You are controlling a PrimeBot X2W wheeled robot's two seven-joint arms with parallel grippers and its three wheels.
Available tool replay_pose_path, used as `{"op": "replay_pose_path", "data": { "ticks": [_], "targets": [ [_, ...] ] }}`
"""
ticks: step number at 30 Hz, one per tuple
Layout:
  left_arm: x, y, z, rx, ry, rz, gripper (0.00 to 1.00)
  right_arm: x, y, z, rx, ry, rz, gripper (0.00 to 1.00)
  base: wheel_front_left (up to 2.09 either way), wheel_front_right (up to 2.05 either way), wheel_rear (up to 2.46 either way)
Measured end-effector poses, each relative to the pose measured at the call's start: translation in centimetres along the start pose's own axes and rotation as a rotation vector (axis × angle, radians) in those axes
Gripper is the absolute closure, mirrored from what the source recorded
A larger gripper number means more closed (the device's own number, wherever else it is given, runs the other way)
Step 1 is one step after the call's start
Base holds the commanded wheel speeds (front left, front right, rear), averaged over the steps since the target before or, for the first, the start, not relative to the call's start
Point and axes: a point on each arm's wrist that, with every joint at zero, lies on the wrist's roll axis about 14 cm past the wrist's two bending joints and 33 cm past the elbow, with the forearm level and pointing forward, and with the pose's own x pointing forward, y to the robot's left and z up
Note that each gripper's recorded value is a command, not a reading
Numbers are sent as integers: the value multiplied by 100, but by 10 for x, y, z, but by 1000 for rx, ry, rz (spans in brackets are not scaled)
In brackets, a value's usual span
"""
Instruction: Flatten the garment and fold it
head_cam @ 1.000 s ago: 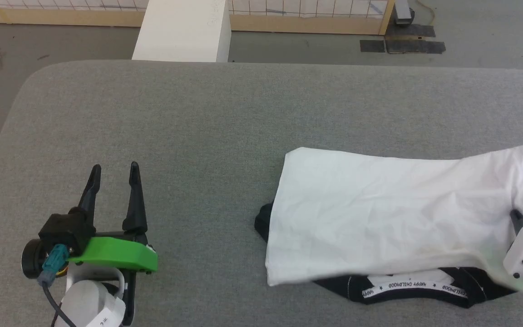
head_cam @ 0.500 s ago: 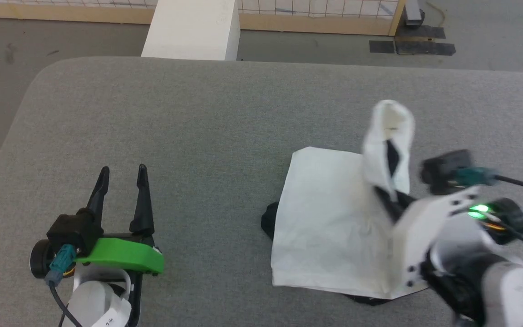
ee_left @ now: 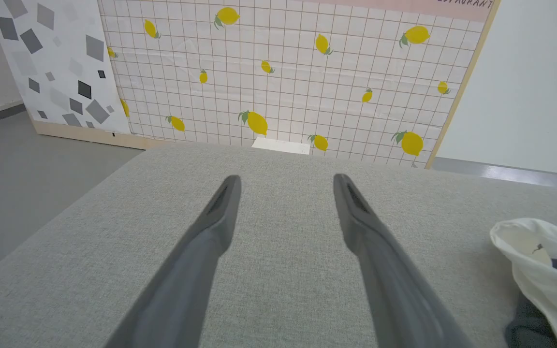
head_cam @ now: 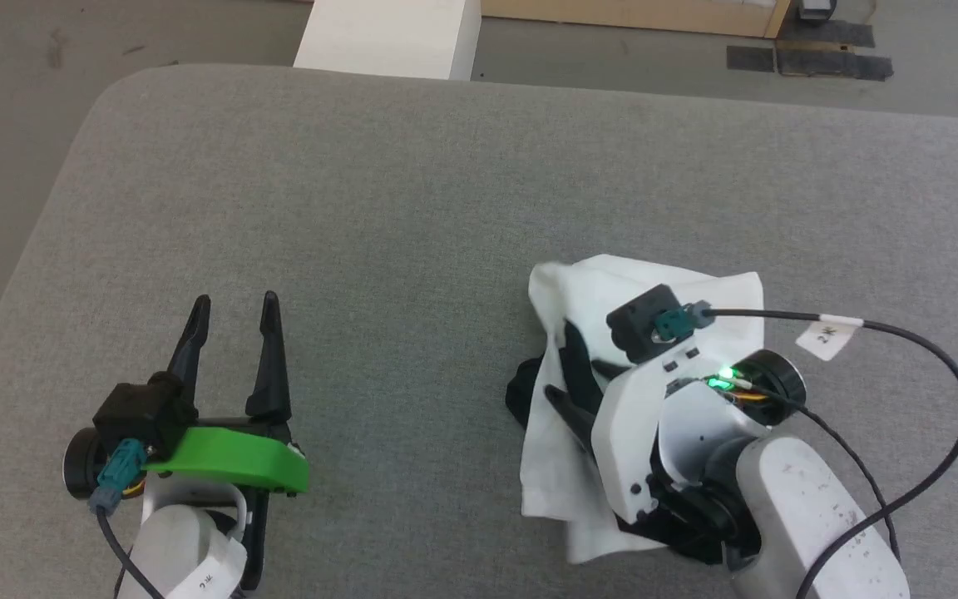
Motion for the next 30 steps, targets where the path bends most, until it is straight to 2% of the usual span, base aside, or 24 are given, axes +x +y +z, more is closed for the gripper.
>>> {"op": "replay_pose_path", "data": {
  "ticks": [2, 3, 7, 10, 13, 14, 17, 20, 26, 30],
  "targets": [
    [0, 1, -1, 3, 3, 2, 0, 1, 0, 7, 26, -46, 16, 0, 0, 0, 0],
    [1, 1, 1, 1, -4, 1, 0, -14, -11, 44, 106, -267, 13, 0, 0, 0, 0],
    [2, -4, 5, -5, -17, -12, 0, -47, -38, 79, 209, -517, -32, 0, 0, 0, 0],
    [4, -8, 9, -6, -31, -26, 0, -72, -64, 78, 279, -627, -107, 0, 0, 0, 0],
    [6, -14, 13, -8, -44, -40, 0, -92, -90, 57, 413, -682, -171, 0, 0, 0, 0],
    [6, -15, 15, -10, -50, -44, 0, -97, -99, 44, 467, -680, -195, 0, 0, 0, 0],
    [7, -19, 16, -12, -55, -53, 0, -102, -115, 14, 539, -638, -256, 0, 0, 0, 0],
    [9, -22, 16, -14, -57, -63, 0, -94, -120, -18, 594, -528, -283, 0, 0, 0, 0],
    [10, -25, 12, -10, -46, -70, 0, -70, -114, -57, 668, -336, -254, 0, 0, 0, 0],
    [9, -23, 10, -8, -39, -67, 0, -53, -105, -58, 668, -255, -200, 0, 0, 0, 0]
  ]
}}
